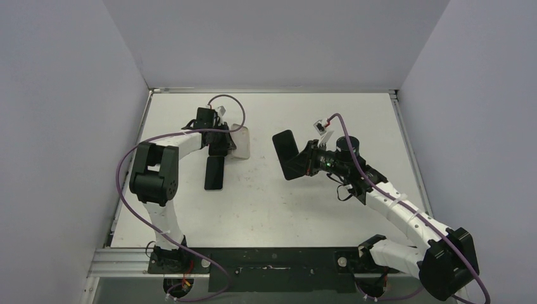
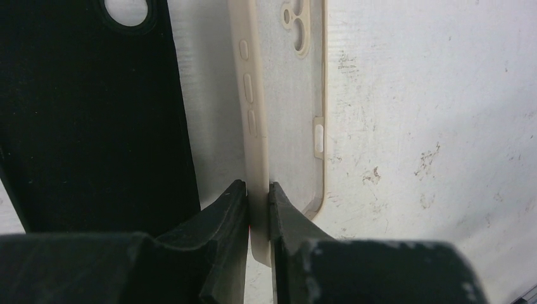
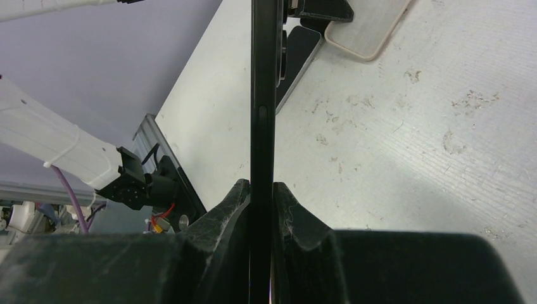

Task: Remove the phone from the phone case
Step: Place the phone case at the center of the board.

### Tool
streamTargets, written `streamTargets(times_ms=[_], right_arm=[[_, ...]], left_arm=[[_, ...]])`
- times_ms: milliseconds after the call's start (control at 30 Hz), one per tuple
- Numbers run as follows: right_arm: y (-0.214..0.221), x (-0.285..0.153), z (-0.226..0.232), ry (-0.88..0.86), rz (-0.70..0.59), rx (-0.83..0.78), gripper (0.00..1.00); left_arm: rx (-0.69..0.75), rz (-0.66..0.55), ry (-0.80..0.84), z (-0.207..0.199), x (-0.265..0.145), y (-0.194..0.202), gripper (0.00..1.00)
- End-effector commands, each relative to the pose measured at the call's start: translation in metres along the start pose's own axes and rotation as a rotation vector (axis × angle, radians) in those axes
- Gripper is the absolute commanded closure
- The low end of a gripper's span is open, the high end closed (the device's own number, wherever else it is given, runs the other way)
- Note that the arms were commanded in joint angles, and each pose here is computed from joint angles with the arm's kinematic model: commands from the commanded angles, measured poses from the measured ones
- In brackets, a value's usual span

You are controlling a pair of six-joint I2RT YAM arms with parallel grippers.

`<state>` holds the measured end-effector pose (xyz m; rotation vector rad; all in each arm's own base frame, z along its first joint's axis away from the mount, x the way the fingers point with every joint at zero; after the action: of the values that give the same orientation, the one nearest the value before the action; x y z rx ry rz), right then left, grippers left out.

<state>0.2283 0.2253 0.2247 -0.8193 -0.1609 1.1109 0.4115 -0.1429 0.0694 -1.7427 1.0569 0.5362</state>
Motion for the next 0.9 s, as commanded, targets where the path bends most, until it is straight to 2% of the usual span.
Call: streamTargets(times_ms=[0,133,433,600,733,800,867], right_arm=[[-0.020,-0.007,0.016,-0.055,-0.096,-0.065,1.00],[-0.020,-0.007,0.016,-0.056,-0.097,-0.066,1.00],[-0.018,-0.006,0.015,-0.055,-0.096,-0.063,1.00],[-0.012,-0.001,0.008,-0.027,-0.106,-0.057,1.00],[-0.005,0.010,0.006,0.016,-0.127,-0.066,1.00],[-0.002,0.016,0.004,0.040,-0.143,-0.068,1.00],[0.002,0.022,0.003,0.056,-0.161,-0.060,1.00]], left_arm=[[0.021,-0.102,-0.039,0.000,-0.012,-0.031,0.83],[0.031,-0.123,-0.063,-0.001,-0.021,-0.036,0.71],[0.039,-0.179,-0.050,-0.015,-0.050,-0.052,0.53],[-0.007,-0.217,0.020,-0.037,-0.079,-0.046,0.33],[-0.041,-0.255,0.085,-0.063,-0.108,-0.034,0.10],[-0.051,-0.263,0.116,-0.078,-0.119,-0.025,0.04],[-0.072,-0.278,0.144,-0.091,-0.130,-0.018,0.03]])
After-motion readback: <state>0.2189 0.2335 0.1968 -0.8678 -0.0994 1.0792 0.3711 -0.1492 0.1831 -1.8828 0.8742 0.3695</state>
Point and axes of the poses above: each gripper's point midway between its finger pads, its own x axis out along the fingers, its own z axis along the line the jaws close on, y = z × x, the point moved 4 cm from there along -x, back along the fingers, and after that the axes turned 5 degrees about x, right-handed, at the moved point
